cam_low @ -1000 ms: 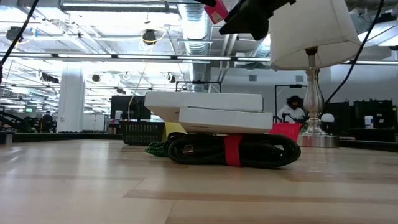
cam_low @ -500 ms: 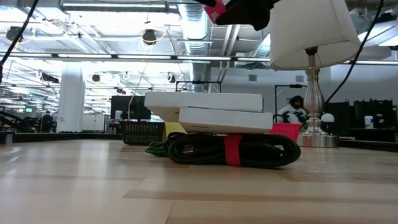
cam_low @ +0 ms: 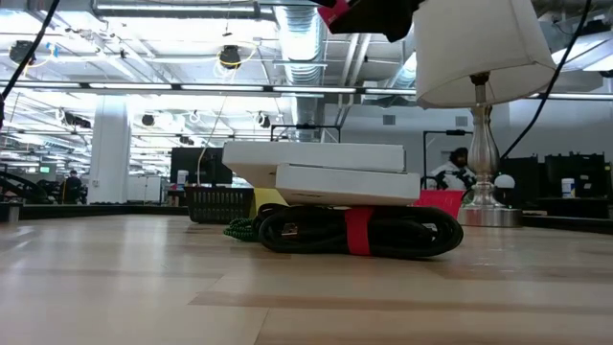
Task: Pick and place items into bin
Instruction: Put the pink charger adapter into the red bin
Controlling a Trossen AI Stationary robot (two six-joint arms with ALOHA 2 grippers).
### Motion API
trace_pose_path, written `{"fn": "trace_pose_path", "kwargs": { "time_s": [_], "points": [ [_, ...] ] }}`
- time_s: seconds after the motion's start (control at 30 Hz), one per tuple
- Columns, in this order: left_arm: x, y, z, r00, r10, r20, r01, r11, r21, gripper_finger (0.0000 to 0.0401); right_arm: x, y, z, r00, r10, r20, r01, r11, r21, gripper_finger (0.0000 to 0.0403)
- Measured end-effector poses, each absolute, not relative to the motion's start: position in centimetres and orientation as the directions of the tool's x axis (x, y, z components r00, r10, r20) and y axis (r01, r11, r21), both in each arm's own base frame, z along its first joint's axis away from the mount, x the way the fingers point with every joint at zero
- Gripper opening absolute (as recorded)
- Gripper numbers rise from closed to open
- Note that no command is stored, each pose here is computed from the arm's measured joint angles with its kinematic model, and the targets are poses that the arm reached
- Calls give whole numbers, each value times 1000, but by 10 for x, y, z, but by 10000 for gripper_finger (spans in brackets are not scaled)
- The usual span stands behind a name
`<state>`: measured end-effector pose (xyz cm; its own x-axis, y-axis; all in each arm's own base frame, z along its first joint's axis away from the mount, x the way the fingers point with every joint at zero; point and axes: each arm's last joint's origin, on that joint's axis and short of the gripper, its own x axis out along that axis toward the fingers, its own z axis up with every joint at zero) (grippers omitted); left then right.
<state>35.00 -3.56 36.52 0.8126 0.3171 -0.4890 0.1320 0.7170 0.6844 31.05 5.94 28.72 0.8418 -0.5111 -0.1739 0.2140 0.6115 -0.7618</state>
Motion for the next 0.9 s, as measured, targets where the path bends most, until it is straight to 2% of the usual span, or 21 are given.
{"fn": "trace_pose_path", "kwargs": {
  "time_s": [0.1,0.3,0.33,0.9],
  "points": [
    [350,-36,365,812,317,-489,134,716,686,148,311,59,287,841,-512,-173,216,612,-761,233],
    [350,-36,365,814,316,-488,136,712,688,148,311,59,287,841,-511,-176,209,609,-766,146],
    [350,-36,365,814,315,-489,138,713,688,148,311,59,287,841,-511,-178,207,607,-767,142],
    [349,-46,366,820,311,-481,155,688,708,156,310,59,287,834,-523,-173,220,605,-765,142]
  ]
}}
